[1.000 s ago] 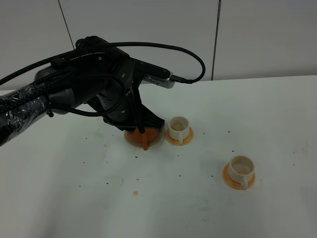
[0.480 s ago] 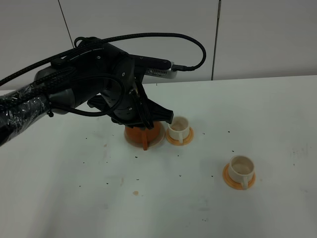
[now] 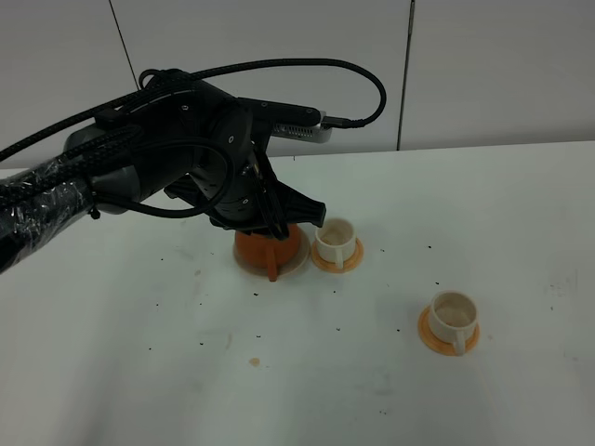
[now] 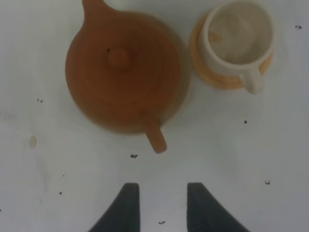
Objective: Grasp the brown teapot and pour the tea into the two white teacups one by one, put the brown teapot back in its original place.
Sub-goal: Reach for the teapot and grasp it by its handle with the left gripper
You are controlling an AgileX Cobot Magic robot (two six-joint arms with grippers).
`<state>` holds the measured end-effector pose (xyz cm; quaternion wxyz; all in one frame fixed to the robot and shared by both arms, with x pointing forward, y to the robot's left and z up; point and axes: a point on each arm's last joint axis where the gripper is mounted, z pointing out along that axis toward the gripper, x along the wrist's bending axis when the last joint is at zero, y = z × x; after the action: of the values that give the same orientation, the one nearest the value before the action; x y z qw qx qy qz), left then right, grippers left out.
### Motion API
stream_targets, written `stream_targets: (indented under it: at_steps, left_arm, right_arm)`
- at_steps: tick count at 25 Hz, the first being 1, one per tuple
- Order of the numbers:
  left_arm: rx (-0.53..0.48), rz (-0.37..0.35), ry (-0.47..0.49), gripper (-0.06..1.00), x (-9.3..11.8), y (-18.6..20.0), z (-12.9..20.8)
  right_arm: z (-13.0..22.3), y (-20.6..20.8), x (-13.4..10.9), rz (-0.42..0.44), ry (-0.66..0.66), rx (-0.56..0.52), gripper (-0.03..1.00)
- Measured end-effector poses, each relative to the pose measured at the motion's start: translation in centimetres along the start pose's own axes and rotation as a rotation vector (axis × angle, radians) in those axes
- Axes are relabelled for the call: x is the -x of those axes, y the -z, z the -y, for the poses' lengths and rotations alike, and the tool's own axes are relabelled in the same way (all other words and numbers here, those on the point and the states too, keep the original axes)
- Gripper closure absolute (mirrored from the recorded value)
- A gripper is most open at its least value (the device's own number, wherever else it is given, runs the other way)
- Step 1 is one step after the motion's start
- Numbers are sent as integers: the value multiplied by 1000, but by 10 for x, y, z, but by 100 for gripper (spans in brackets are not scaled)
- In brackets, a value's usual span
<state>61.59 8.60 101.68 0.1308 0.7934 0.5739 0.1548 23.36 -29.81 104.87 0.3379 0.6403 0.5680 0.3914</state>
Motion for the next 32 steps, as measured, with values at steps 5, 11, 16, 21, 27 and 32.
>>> stream_targets:
  at_steps: [5, 11, 16, 21, 27, 32]
  left_arm:
    - [32, 42, 32, 64, 0, -1, -4]
    - [34, 124, 163, 64, -9, -4, -7]
    - [-72, 101, 218, 64, -13, -25, 0]
    - [-155, 53, 296, 64, -14, -40, 8]
    - [-137, -16, 323, 64, -21, -40, 6]
    - [-117, -54, 344, 64, -32, -41, 4]
  right_arm:
    - [0, 0, 0, 0, 0, 0, 75]
    - [0, 0, 0, 0, 0, 0, 75]
    - [0, 0, 0, 0, 0, 0, 75]
    - [0, 0, 0, 0, 0, 0, 75]
    - [0, 0, 0, 0, 0, 0, 75]
    - [0, 0, 0, 0, 0, 0, 75]
